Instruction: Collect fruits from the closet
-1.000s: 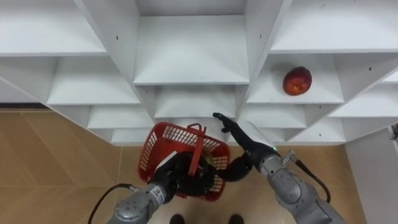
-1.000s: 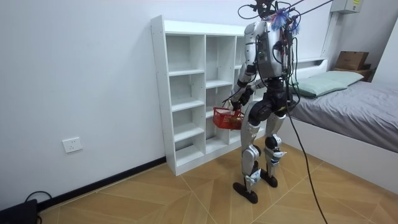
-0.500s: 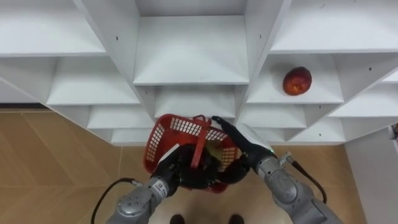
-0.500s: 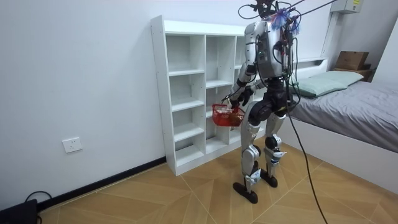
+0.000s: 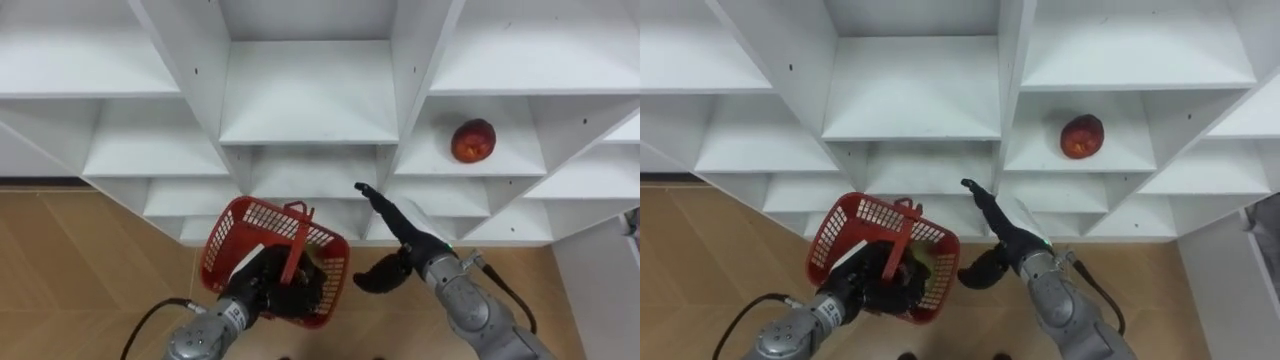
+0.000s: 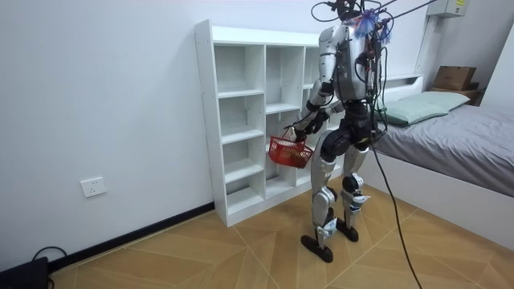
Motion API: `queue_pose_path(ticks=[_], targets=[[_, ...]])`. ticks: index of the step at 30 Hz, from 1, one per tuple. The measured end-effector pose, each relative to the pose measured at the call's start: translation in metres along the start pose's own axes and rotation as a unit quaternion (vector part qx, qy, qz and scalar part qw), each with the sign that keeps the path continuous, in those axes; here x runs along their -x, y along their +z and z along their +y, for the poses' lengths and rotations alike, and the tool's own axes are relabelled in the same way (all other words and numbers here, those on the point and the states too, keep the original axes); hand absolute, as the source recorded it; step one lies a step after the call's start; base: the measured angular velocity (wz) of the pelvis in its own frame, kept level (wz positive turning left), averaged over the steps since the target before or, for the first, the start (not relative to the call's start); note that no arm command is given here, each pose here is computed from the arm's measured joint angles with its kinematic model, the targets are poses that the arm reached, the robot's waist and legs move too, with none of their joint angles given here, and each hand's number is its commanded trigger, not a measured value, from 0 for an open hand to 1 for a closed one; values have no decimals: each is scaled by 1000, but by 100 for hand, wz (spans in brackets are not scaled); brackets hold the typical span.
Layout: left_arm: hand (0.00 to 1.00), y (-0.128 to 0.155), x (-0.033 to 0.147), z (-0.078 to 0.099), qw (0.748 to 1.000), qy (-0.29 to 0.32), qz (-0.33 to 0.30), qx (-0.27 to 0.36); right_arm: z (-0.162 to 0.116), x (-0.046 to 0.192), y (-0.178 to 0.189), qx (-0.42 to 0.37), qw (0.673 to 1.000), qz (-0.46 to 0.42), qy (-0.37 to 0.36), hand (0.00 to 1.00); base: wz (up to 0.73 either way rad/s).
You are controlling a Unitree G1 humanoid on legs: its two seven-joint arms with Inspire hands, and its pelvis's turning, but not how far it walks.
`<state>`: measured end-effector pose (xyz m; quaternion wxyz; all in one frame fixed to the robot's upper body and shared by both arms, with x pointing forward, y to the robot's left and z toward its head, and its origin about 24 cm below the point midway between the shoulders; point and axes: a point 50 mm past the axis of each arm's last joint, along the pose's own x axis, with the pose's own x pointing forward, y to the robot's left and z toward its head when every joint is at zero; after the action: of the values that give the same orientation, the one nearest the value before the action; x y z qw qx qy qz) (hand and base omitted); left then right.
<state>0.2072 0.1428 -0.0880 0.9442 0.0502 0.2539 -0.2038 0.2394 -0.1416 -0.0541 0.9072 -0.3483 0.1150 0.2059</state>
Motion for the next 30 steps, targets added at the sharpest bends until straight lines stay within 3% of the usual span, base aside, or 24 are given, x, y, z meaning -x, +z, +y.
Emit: queue_pose_path(ticks=[10,30], targets=[[100,-14,9,3,1000,20,20,2,0,14,-10,-48,997,13,-50,0,-4],[100,-17,23,9,999,49,8,13,-54,32,-17,-83,965,4,-249,0,-2]])
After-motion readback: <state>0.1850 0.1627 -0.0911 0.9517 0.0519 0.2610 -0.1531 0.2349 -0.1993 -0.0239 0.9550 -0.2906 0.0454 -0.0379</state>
